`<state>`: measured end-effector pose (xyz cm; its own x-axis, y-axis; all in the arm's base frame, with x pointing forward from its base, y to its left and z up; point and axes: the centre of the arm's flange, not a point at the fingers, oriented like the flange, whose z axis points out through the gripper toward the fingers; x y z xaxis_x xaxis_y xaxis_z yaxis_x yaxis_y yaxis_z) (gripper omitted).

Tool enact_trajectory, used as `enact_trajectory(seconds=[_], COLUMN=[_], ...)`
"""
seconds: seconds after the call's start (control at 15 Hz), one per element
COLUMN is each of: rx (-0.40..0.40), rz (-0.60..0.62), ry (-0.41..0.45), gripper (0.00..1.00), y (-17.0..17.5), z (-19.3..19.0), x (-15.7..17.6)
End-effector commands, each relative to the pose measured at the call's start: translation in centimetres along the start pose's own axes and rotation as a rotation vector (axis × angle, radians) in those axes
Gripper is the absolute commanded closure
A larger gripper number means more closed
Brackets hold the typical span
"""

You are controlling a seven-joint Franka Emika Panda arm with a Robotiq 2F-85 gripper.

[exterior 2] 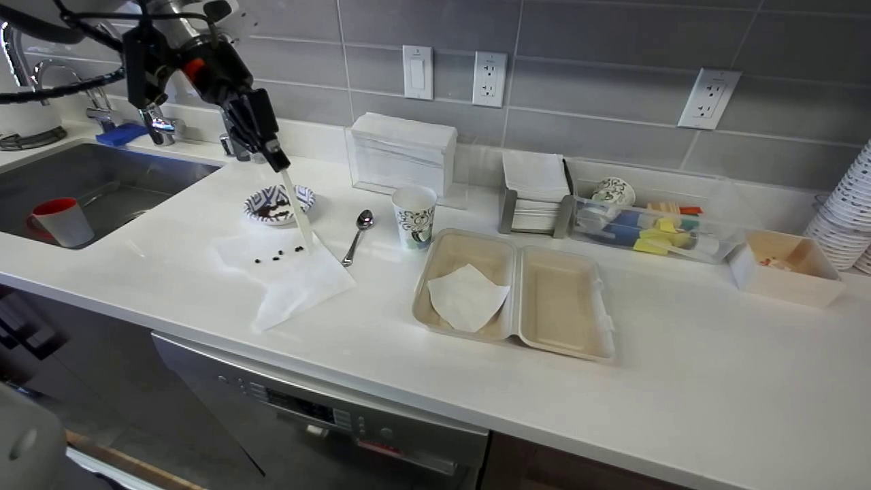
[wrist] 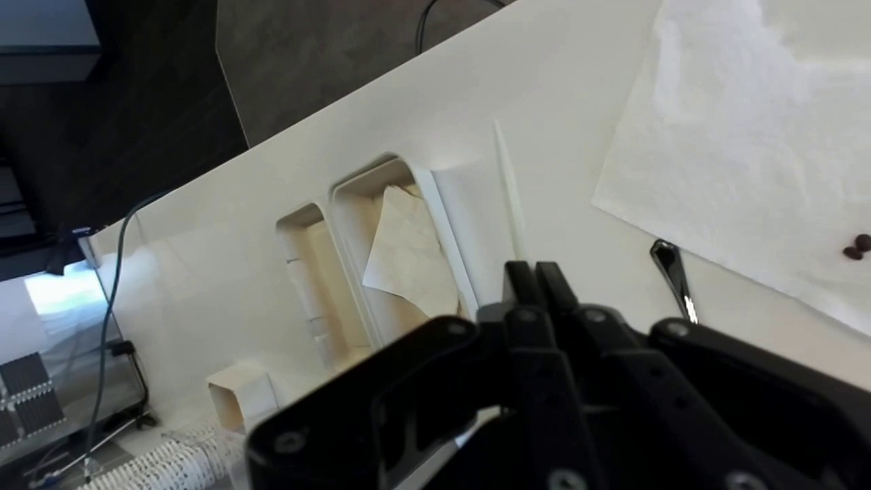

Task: Remove the straw from the cup

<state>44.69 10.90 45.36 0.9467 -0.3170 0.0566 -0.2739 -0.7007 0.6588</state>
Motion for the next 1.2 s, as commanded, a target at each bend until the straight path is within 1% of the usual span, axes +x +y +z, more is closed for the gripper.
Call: enact_trajectory(seconds=[0.0, 0.2, 0.27, 0.33, 0.47, 0.53, 0.6, 0.67, 0.93, 1.13], rx=[-0.001, 0.004, -0.037, -0.066, -0.122, -0.131, -0.165, -0.187, -0.263, -0.285], rz=[-0.001, 0.006, 0.029, 0.057, 0.112, 0.131, 0.168, 0.193, 0.281, 0.324], ry=[-0.002, 0.005, -0.013, -0.014, -0.017, -0.046, -0.042, -0.060, -0.055, -0.062], gripper=[0.96, 0.96, 0.99, 0.99, 0.99, 0.99, 0.99, 0.99, 0.99, 0.99], y=[-0.1, 0.3, 0.5, 0.4, 0.1, 0.0, -0.1, -0.3, -1.2, -2.0], z=[0.1, -0.3, 0.2, 0.9, 2.3, 3.2, 4.1, 5.0, 9.1, 11.5], x=[0.1, 0.1, -0.3, -0.2, 0.7, 1.3, 1.9, 2.5, 4.9, 6.1])
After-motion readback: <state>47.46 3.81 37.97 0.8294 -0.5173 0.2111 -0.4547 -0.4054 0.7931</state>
